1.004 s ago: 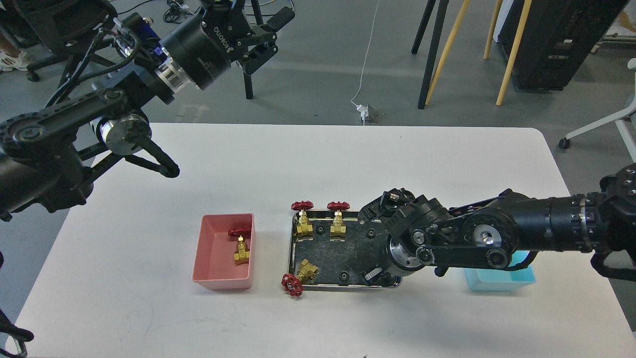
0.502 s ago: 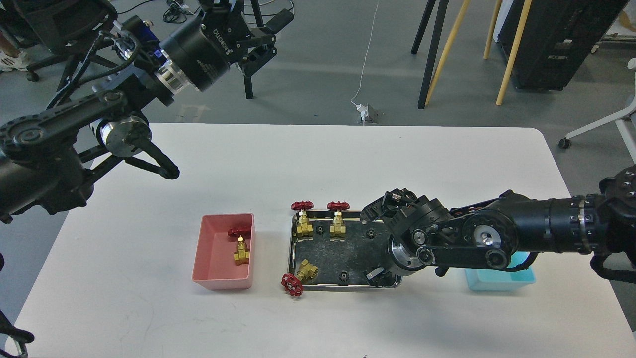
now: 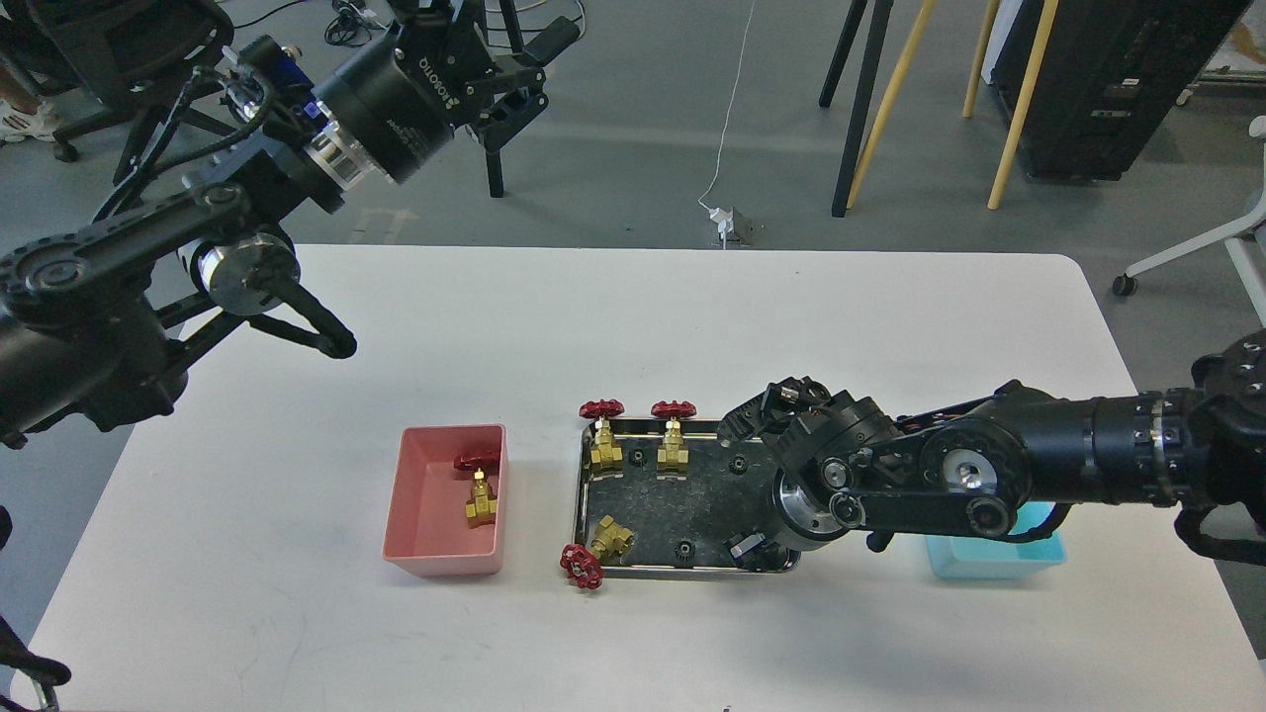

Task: Place valve in pink box and gear in blue box
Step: 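Close the right gripper on the black gear, then lift the gear and carry it over the blue box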

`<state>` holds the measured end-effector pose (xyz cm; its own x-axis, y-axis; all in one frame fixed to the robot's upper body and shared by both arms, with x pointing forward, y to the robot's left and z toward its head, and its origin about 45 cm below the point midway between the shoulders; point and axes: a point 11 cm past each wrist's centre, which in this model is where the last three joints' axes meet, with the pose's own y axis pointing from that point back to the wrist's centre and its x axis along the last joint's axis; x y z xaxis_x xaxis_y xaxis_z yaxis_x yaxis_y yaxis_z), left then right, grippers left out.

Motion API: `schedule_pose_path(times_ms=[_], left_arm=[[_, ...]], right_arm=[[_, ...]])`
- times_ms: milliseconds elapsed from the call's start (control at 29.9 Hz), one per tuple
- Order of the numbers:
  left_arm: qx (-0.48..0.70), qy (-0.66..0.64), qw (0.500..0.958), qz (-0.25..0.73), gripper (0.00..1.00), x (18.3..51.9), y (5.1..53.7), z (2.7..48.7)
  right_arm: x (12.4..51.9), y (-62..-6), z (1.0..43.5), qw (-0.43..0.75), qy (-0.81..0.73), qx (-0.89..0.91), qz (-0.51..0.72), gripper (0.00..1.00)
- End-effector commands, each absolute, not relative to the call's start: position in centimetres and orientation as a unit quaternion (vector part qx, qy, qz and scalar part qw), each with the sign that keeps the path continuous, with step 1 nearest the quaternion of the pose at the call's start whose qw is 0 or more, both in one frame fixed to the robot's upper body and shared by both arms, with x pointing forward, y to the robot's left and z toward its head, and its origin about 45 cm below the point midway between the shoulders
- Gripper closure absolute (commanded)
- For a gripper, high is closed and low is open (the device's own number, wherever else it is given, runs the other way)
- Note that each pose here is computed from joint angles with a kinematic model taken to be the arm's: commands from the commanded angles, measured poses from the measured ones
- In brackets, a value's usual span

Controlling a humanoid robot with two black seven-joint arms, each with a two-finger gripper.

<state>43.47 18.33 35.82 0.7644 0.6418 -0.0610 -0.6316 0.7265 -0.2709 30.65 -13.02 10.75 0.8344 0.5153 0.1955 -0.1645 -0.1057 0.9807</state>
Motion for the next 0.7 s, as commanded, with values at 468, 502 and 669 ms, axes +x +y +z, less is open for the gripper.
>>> schedule_pose_path(times_ms=[468, 502, 669], left_arm=[[-0.14, -0.016, 0.93, 0.341, 0.16, 43.4, 18.1, 35.7], [-0.139, -0.016, 0.93, 0.341, 0.16, 43.4, 18.2, 35.7], [-0.139, -0.008, 0.929, 0.342, 0.16, 43.3, 18.1, 35.0]], right_arm=[[36.0, -12.8, 16.9, 0.647, 0.047, 0.701, 0.297, 0.91], [37.1, -13.6, 18.2, 0.648, 0.027, 0.699, 0.299, 0.91], [41.7, -20.2, 24.1, 0.656, -0.093, 0.694, 0.282, 0.91]])
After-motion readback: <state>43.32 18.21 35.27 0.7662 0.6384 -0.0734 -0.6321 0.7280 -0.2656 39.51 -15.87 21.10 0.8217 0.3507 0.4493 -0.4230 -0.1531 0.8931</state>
